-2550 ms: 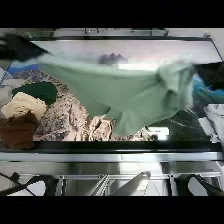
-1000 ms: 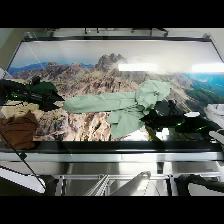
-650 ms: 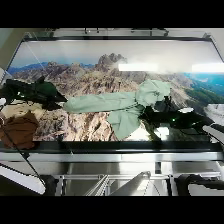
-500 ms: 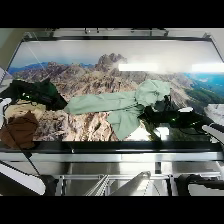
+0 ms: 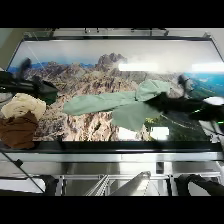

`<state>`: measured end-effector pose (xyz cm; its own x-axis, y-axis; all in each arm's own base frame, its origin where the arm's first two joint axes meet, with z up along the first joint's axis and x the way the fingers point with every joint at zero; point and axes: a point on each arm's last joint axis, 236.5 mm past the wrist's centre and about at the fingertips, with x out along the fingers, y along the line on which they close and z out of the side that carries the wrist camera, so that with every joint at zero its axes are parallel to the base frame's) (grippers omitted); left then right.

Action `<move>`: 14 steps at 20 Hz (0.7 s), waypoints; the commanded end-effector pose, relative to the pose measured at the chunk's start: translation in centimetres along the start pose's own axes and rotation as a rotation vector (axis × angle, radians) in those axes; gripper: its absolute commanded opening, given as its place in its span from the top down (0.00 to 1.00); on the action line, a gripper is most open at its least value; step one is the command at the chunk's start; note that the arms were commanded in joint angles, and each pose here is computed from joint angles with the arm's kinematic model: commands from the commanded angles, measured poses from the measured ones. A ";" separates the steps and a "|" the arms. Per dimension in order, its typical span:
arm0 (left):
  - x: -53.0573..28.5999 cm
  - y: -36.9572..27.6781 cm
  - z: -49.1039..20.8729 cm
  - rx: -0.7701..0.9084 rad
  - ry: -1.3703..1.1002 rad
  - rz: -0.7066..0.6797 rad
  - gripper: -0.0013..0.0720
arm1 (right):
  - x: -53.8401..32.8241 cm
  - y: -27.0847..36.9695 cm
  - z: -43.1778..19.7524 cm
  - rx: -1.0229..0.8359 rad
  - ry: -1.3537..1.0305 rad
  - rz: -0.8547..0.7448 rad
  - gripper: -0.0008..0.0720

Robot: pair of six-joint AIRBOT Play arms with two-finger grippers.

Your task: Fold the shirts.

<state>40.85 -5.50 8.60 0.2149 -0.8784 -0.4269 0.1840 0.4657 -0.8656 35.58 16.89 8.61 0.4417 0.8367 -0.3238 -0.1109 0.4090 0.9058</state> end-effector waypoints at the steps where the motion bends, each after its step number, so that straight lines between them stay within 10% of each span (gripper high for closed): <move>1: -9.3 -16.4 1.8 0.338 -0.283 -0.168 0.96 | -13.1 19.2 5.0 -0.442 -0.385 0.278 0.97; 6: -14.4 -27.8 -0.5 0.671 -0.469 0.068 0.96 | -22.1 27.3 4.1 -0.676 -0.627 0.102 0.97; 14: 1.4 -15.9 -6.0 0.251 -0.053 -0.108 0.96 | -14.7 12.0 0.6 -0.333 -0.276 -0.102 0.97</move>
<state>32.89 -11.05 27.97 0.3661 -0.8966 -0.2493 0.5638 0.4268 -0.7071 28.35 8.78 30.33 0.7329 0.6628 -0.1536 -0.4177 0.6166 0.6674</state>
